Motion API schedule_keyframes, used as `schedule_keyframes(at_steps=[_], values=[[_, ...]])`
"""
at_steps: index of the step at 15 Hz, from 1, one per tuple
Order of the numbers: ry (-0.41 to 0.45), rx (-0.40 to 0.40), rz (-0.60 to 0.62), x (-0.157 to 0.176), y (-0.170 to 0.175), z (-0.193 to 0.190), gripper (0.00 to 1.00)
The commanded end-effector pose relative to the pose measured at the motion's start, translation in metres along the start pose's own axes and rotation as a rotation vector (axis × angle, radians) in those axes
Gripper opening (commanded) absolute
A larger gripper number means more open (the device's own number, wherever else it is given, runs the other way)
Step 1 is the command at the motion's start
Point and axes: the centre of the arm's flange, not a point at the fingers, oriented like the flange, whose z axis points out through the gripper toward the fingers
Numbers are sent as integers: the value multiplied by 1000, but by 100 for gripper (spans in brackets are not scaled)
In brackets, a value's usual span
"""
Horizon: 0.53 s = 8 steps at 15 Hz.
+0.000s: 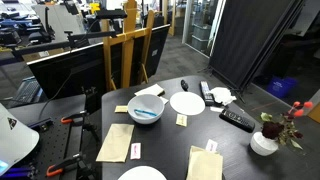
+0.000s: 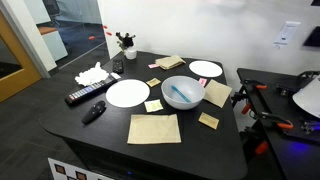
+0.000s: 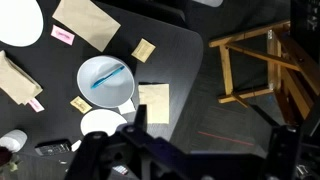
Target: Put the pen in the middle of the table
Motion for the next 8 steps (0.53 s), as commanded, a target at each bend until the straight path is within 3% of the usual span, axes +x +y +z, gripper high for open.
schedule_keyframes(at_steps=[1, 5, 8], values=[[0, 0, 0, 0, 0, 0, 100], [0, 0, 0, 0, 0, 0, 100], [23, 2, 83, 3, 9, 2, 100]])
